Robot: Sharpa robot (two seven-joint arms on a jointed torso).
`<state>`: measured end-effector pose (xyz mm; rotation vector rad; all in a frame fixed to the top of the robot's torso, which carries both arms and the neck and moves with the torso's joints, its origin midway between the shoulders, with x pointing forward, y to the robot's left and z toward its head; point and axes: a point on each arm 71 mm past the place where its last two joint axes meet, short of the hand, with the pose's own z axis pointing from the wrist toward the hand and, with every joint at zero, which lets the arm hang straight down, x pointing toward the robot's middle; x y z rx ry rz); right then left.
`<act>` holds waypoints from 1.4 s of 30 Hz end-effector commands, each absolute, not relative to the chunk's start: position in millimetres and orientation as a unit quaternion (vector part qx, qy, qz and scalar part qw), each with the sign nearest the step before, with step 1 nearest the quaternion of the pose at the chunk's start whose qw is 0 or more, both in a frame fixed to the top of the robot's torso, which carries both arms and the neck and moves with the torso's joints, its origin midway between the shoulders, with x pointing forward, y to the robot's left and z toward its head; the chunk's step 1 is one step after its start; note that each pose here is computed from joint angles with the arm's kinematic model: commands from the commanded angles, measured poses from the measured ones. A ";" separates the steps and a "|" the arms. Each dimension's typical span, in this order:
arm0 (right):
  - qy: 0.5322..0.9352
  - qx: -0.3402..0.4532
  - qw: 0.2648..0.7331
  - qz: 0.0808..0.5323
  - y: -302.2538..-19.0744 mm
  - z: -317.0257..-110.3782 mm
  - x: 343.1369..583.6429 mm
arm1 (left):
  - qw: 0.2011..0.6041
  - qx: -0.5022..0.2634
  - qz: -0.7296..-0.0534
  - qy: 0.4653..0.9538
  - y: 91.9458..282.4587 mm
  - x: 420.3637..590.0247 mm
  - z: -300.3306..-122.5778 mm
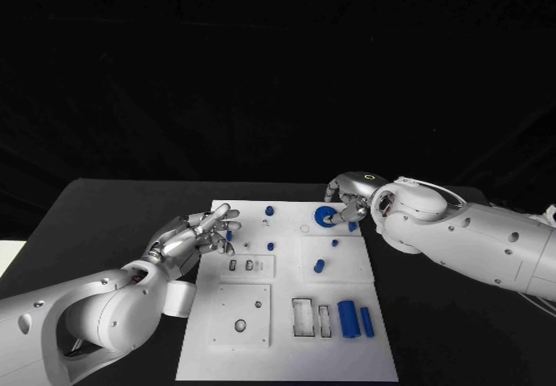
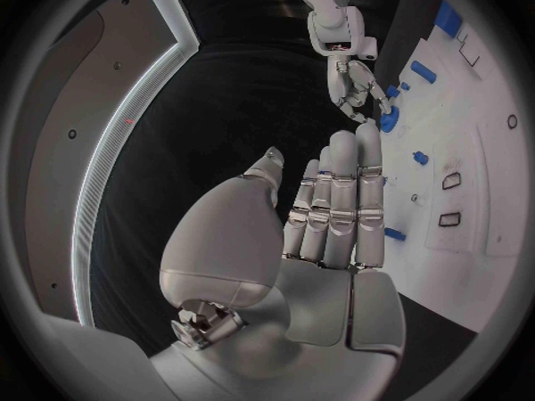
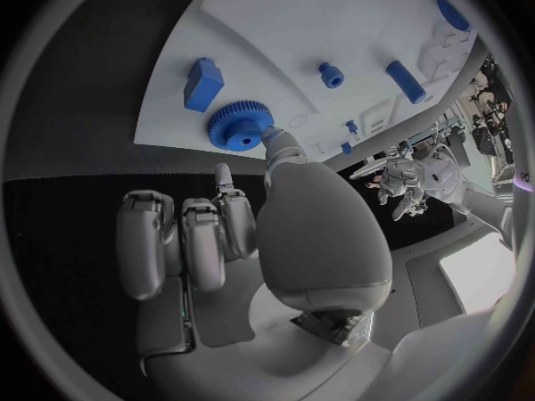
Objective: Assemble the parts on the task board
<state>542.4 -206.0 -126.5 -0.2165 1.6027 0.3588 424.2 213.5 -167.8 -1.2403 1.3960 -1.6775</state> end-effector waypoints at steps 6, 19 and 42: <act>0.719 -0.117 0.666 0.160 -200.9 -130.1 539.1 | 0.307 -0.468 -0.638 0.529 212.7 424.5 -167.2; 0.723 -0.118 0.662 0.158 -202.0 -134.7 540.3 | 0.308 -0.468 -0.638 0.529 212.8 424.7 -167.4; 0.731 -0.116 0.652 0.163 -204.4 -137.4 541.8 | 0.308 -0.468 -0.637 0.529 213.3 424.7 -167.5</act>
